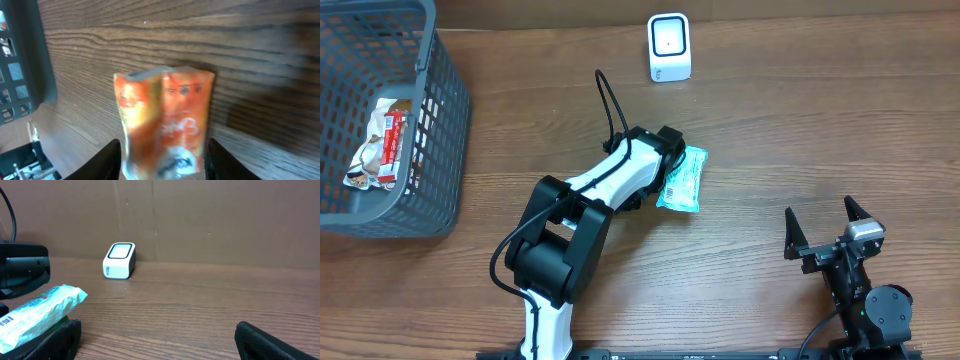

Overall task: Scan the item barcode
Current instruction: 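Place the orange tissue pack on the table left of the wipes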

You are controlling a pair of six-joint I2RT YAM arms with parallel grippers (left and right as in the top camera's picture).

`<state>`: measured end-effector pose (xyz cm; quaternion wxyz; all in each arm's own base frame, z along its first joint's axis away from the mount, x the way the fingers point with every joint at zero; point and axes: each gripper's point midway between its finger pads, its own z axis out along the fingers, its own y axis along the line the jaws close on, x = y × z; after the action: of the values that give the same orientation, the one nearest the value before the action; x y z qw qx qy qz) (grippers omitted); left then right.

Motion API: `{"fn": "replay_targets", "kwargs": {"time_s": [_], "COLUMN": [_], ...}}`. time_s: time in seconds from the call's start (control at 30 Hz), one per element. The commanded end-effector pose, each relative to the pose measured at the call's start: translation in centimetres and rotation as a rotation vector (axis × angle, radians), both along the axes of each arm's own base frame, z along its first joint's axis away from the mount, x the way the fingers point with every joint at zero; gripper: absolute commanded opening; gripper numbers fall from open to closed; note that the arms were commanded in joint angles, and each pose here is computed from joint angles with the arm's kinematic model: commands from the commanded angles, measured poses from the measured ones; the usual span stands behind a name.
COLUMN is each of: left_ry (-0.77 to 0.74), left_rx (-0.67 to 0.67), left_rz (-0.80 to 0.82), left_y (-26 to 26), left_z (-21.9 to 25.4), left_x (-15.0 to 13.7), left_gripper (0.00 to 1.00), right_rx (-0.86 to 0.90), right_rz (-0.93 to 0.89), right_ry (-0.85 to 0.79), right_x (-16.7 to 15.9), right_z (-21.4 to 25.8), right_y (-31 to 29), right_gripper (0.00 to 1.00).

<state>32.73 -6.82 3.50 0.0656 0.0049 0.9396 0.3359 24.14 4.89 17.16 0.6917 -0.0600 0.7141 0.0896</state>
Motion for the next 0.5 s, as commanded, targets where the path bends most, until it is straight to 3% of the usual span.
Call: {"fn": "replay_targets", "kwargs": {"time_s": [0.0,0.37,0.47], "left_ry": [-0.025,-0.005,0.003], "left_rx": [-0.061,-0.093,-0.158], "left_rz": [0.018,0.039,0.098], "left_y": [-1.2,-1.4,-0.9], "left_z": [0.5,1.5,2.7], "left_x": [1.0,1.2,1.7], "left_gripper": [0.45,0.36,0.36], "right_rx": [0.000,0.000,0.000], "right_rz": [-0.007,-0.007,-0.007], "right_ry": [-0.004,-0.004,-0.004], "right_x": [0.0,0.0,0.0], "right_z": [-0.2,-0.2,-0.2], "right_y": [-0.1,-0.1,-0.1], "right_gripper": [1.00,1.00,1.00]}}
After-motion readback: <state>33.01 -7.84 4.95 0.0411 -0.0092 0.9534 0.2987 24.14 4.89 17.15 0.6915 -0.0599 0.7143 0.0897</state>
